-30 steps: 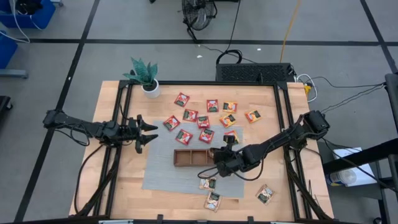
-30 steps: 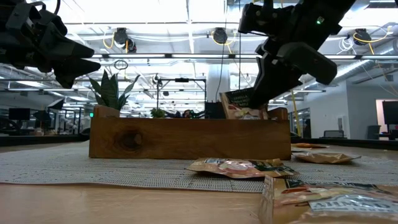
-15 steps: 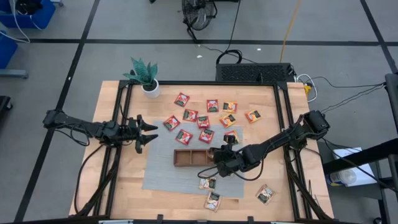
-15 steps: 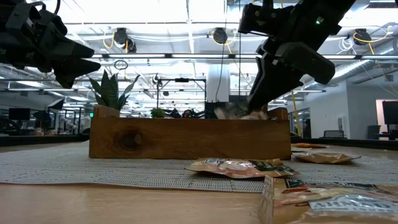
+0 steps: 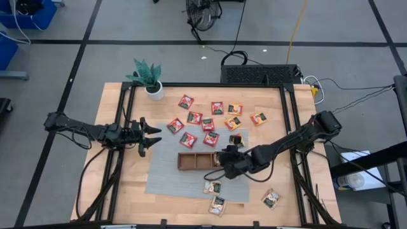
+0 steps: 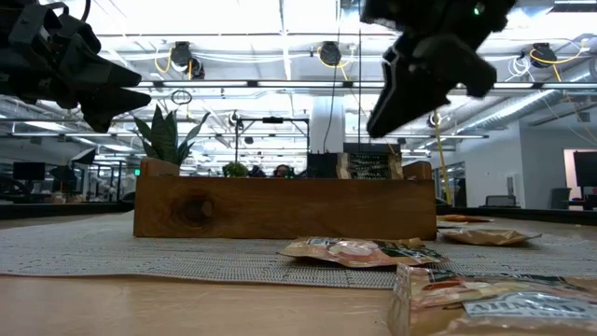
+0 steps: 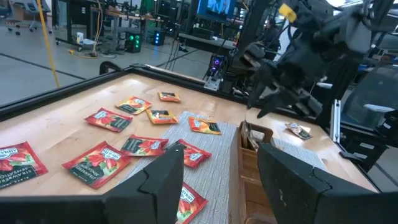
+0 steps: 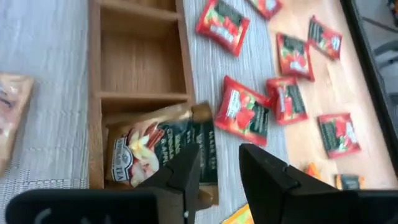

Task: Pick & Place Tea
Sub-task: Put the brown tea bag into the right compartment of the wood organizer

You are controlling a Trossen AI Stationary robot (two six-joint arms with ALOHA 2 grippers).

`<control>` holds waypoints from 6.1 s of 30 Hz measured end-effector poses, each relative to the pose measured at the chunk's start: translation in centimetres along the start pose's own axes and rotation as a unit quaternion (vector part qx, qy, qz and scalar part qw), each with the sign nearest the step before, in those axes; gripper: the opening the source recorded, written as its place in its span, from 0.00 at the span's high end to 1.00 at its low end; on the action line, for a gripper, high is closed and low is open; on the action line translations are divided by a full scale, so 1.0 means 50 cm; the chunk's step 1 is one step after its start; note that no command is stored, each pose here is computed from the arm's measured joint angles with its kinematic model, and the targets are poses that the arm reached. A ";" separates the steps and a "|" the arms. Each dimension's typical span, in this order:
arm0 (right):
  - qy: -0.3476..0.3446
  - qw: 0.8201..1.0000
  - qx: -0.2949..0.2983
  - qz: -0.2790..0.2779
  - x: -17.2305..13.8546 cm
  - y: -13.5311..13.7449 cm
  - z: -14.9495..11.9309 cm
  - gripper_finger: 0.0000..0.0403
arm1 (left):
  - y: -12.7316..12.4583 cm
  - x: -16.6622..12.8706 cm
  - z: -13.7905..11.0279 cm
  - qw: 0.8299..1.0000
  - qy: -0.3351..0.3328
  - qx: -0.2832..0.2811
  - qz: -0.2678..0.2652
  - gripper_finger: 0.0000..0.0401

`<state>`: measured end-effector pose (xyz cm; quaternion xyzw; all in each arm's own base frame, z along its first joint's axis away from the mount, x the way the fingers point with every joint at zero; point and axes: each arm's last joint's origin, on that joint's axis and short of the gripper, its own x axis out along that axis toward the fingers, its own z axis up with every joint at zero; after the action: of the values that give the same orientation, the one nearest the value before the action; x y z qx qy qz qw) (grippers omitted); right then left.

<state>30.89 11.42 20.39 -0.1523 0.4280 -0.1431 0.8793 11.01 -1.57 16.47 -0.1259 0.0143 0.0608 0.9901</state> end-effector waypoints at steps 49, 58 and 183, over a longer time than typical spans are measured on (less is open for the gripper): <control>0.142 0.958 -0.070 0.239 0.133 0.028 -0.001 1.00 | 0.000 0.000 0.000 1.000 0.000 0.000 0.000 0.49; 0.145 0.968 -0.091 0.184 0.134 0.036 -0.004 1.00 | 0.000 0.000 0.000 1.000 0.000 0.000 0.000 0.49; 0.081 0.951 -0.297 0.005 0.002 0.050 0.014 1.00 | 0.000 0.000 0.000 1.000 0.000 0.000 0.000 0.49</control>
<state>31.79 13.75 19.75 -0.3921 0.5221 -0.0166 0.7572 11.01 -1.56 16.47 -0.1260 0.0143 0.0608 0.9901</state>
